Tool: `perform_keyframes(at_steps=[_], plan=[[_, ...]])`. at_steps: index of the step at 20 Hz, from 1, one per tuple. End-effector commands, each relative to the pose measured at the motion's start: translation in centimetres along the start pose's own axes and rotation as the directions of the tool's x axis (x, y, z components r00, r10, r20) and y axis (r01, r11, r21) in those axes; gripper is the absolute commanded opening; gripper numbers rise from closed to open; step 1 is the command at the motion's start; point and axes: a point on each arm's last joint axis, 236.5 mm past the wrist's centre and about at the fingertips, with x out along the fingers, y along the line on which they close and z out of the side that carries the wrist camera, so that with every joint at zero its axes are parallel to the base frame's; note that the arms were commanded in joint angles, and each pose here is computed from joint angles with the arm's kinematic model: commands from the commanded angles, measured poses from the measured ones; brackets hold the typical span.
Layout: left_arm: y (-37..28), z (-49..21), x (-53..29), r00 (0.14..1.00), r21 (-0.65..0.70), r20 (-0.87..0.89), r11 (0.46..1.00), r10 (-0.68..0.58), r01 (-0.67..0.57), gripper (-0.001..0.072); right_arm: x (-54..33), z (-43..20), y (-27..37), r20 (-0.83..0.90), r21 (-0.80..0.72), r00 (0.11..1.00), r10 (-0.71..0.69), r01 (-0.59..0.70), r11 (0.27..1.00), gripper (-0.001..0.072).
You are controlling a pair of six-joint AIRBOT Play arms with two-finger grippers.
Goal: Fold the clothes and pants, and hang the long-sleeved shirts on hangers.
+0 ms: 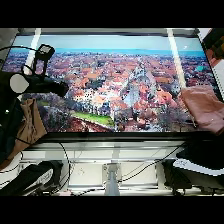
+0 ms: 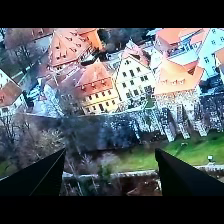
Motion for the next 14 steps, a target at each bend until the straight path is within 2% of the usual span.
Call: perform_keyframes(at_steps=[1, 4, 7, 9, 11, 12, 14], plan=[[0.0, 0.0, 0.0, 1.000, 0.001, 0.001, 1.000, 0.002, -0.002, 0.0613, 0.6, -1.0, -0.5, -0.043, 0.006, 0.999, -0.016, 0.016, 1.000, 0.0693], [0.0, 0.0, 0.0, 1.000, 0.001, 0.001, 1.000, 0.002, -0.002, 0.0613, 0.4, -0.9, 1.9, -0.036, -0.010, 0.996, 0.086, -0.087, 0.996, 0.0670], [0.0, 0.0, 0.0, 1.000, 0.001, 0.001, 1.000, 0.002, -0.002, 0.0613, -1.6, 0.6, 7.8, 0.030, -0.088, 0.956, 0.293, -0.290, 0.953, 0.0485], [0.0, 0.0, 0.0, 1.000, 0.001, 0.001, 1.000, 0.002, -0.002, 0.0613, -4.1, 1.6, 11.6, 0.094, -0.205, 0.929, 0.359, -0.335, 0.920, 0.0259], [0.0, 0.0, 0.0, 1.000, 0.001, 0.001, 1.000, 0.002, -0.002, 0.0613, -7.3, 2.4, 15.4, 0.173, -0.343, 0.904, 0.392, -0.318, 0.884, 0.0054], [0.0, 0.0, 0.0, 1.000, 0.001, 0.001, 1.000, 0.002, -0.002, 0.0613, -9.3, 2.5, 17.7, 0.216, -0.417, 0.882, 0.419, -0.305, 0.856, 0.0030], [0.0, 0.0, 0.0, 1.000, 0.001, 0.001, 1.000, 0.002, -0.002, 0.0613, -13.7, 2.2, 22.1, 0.295, -0.535, 0.821, 0.488, -0.281, 0.797, 0.0030]])
